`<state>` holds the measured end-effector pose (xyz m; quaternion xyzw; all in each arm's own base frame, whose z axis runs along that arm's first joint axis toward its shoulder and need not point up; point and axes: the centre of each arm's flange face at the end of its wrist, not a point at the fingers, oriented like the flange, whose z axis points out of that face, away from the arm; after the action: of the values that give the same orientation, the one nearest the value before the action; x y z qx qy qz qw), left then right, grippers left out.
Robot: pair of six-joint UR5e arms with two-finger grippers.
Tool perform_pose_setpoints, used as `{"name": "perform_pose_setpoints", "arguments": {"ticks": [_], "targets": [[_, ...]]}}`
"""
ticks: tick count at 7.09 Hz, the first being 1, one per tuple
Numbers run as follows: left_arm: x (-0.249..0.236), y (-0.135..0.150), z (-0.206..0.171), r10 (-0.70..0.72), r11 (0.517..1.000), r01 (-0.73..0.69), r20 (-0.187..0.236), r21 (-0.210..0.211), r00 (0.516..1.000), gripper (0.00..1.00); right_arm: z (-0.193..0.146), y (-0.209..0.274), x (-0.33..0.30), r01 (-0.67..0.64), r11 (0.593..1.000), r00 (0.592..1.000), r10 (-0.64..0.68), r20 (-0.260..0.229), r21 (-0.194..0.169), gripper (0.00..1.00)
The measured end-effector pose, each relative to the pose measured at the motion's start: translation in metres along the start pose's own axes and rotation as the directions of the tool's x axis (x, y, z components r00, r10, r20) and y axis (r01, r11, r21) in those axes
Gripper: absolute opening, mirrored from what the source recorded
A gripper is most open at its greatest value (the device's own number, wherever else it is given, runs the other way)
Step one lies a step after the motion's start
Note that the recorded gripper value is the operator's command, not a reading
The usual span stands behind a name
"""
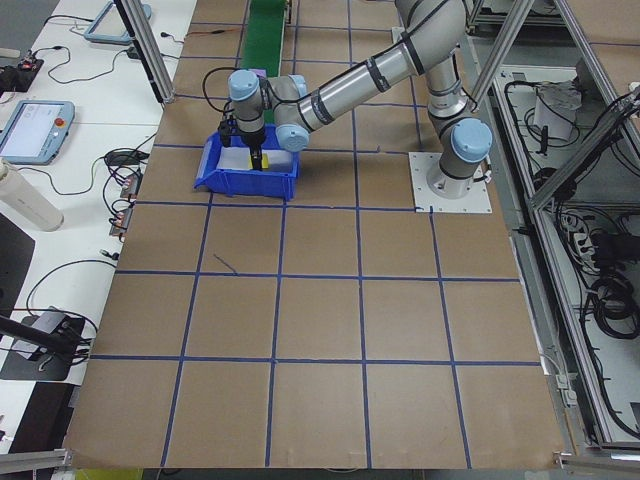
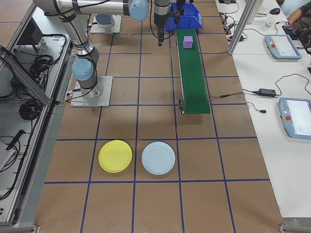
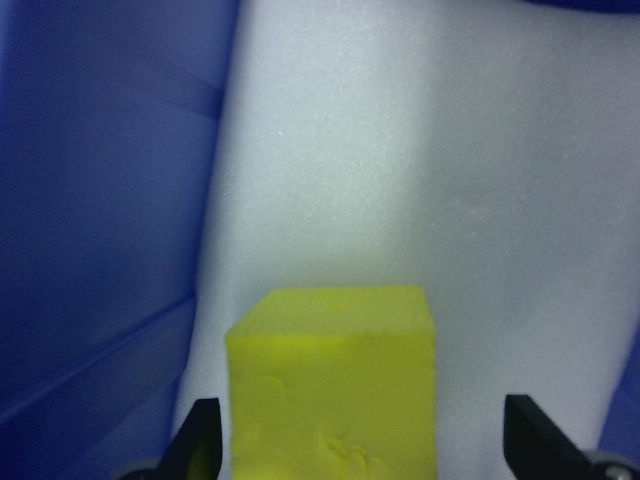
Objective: Move block left to right into plate
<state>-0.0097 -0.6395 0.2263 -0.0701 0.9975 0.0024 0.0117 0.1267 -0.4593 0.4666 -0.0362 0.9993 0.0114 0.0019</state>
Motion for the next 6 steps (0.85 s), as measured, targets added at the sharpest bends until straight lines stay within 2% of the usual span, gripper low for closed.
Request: {"name": "perform_pose_setpoints", "arguments": {"ticks": [1,2,3,5,6], "targets": [[0.000,-0.001,0.004,0.000,1.000,0.000,0.000,-0.003,1.000,0.78,0.000,-0.002,0.007,0.006,1.000,1.000,-0.006,0.010,0.002,1.00],[0.000,-0.001,0.005,0.001,1.000,-0.001,0.000,-0.005,1.000,0.44,0.001,-0.001,0.008,-0.004,1.000,1.000,0.004,0.020,-0.001,1.00],[0.000,-0.002,0.005,0.003,1.000,-0.003,0.000,-0.004,1.000,0.28,0.002,0.000,0.008,-0.028,1.000,0.999,0.029,0.025,-0.007,1.00],[0.000,-0.004,-0.007,0.008,1.000,-0.008,0.001,0.016,1.000,0.20,0.004,-0.001,0.011,-0.046,0.999,0.999,0.046,0.020,-0.012,1.00],[0.001,-0.003,-0.023,0.011,0.999,-0.011,0.002,0.039,1.000,0.20,0.004,-0.003,0.011,-0.049,0.999,0.999,0.049,0.022,-0.006,1.00]]}}
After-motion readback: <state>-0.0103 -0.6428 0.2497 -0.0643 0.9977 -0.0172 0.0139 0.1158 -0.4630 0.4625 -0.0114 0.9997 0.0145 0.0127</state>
